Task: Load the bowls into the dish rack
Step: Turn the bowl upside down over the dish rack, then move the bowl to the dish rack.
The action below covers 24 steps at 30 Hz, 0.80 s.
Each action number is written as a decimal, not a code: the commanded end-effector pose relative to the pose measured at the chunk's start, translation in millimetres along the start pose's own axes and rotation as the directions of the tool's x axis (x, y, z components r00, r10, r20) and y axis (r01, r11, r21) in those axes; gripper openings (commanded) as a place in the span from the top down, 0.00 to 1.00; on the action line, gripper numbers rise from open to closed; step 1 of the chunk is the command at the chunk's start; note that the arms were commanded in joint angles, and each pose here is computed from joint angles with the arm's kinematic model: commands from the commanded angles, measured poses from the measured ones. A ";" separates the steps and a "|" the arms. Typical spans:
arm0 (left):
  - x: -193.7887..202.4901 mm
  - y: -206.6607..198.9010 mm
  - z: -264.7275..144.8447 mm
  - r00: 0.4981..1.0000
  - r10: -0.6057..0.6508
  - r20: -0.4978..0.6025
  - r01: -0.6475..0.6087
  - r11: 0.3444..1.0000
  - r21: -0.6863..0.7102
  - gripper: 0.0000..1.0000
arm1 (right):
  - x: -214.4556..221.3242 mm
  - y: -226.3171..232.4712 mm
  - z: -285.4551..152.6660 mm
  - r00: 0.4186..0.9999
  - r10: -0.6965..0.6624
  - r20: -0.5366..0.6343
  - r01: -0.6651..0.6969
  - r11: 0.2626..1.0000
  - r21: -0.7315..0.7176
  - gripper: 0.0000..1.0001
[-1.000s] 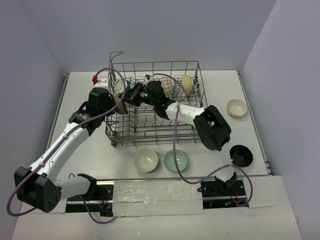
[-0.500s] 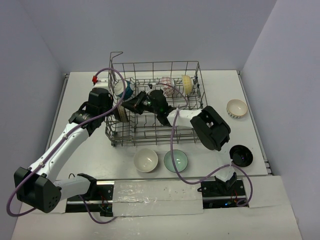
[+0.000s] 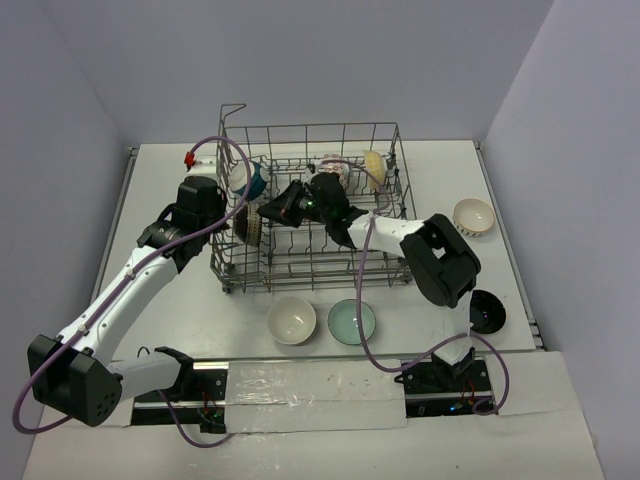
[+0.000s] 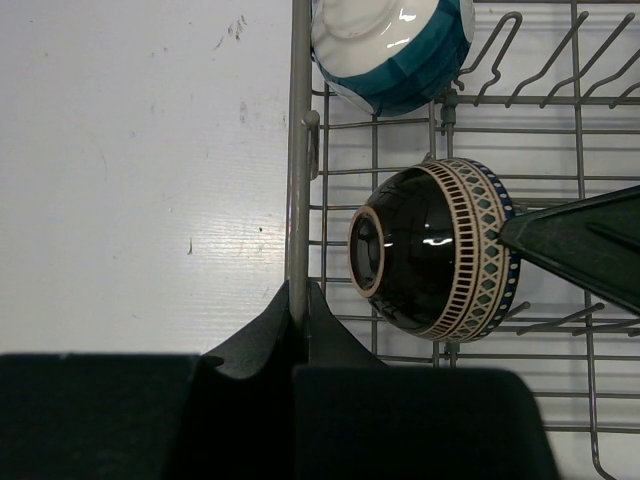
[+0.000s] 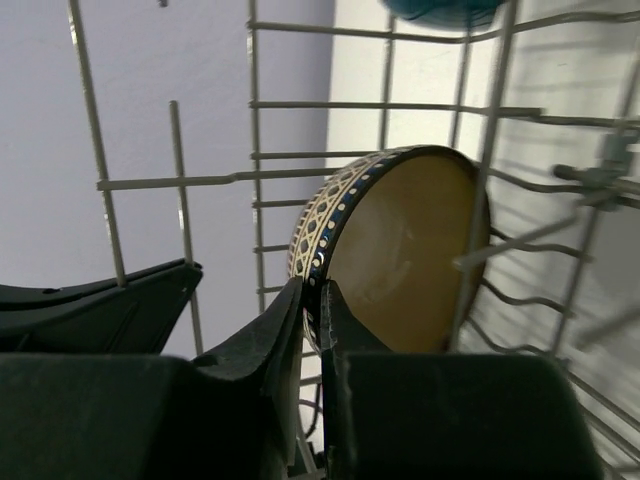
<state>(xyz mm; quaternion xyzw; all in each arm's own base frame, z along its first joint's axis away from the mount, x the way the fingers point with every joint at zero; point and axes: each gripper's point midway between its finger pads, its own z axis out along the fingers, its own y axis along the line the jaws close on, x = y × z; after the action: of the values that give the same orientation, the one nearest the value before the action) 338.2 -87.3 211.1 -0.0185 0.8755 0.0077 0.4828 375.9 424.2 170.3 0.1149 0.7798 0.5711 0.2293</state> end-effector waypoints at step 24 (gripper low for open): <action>23.6 -10.6 -0.7 0.995 0.045 -0.086 -0.040 0.997 0.061 1.00 | -19.7 -23.1 -41.0 0.976 -0.216 0.007 0.209 0.953 0.217 0.76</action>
<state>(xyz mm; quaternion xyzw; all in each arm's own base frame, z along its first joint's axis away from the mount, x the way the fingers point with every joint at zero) 337.8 -87.4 210.7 -0.0179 0.8761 0.0074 0.4818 379.8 374.1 116.6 0.1018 0.8512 0.4513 0.2477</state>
